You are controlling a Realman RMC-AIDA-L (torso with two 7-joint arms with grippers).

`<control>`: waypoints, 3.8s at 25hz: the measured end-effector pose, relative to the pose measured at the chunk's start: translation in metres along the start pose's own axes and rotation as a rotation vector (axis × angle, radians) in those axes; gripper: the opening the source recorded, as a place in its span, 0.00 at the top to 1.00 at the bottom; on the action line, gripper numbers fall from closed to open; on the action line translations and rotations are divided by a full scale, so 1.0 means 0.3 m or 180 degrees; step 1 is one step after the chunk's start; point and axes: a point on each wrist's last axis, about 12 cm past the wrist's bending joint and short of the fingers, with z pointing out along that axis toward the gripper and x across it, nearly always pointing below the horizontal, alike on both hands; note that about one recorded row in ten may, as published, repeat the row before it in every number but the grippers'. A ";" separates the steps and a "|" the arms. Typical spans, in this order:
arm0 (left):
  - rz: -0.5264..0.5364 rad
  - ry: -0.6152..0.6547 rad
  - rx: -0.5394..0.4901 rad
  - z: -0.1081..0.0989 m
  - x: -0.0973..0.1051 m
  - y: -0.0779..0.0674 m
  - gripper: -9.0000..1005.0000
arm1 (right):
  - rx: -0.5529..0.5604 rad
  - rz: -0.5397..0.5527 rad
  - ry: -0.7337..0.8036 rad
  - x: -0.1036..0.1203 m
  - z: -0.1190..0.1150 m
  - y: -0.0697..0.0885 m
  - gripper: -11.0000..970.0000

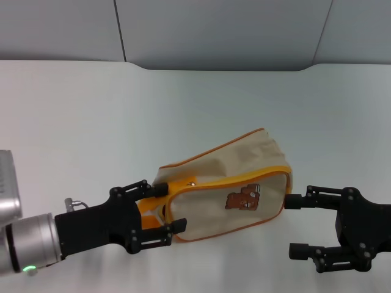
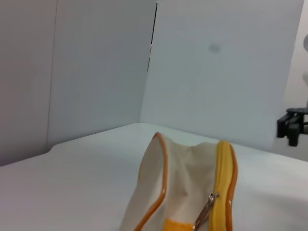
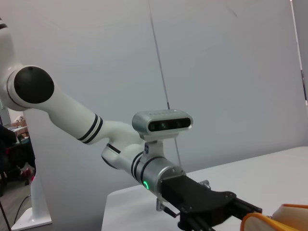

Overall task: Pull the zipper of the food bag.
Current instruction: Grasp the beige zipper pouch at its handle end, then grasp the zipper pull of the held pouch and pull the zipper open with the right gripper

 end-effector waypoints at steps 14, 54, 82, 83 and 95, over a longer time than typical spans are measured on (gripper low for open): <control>0.0039 0.0053 -0.0156 0.037 -0.003 0.031 0.36 | 0.0020 0.0011 -0.0029 0.001 -0.006 0.003 0.19; 0.2333 -0.0231 0.0217 0.110 -0.258 0.142 0.89 | 0.0970 -0.1224 -0.0363 -0.128 0.026 -0.158 0.19; 0.2387 -0.0245 0.0125 0.128 -0.284 0.163 0.89 | 0.0443 -0.2003 0.0396 -0.169 0.203 -0.235 0.81; 0.2390 -0.0247 0.0127 0.128 -0.285 0.163 0.89 | 0.0411 -0.2013 0.0404 -0.170 0.209 -0.235 0.82; 0.2404 -0.0264 0.0152 0.131 -0.291 0.162 0.89 | 0.0279 -0.2057 0.0475 -0.175 0.251 -0.240 0.74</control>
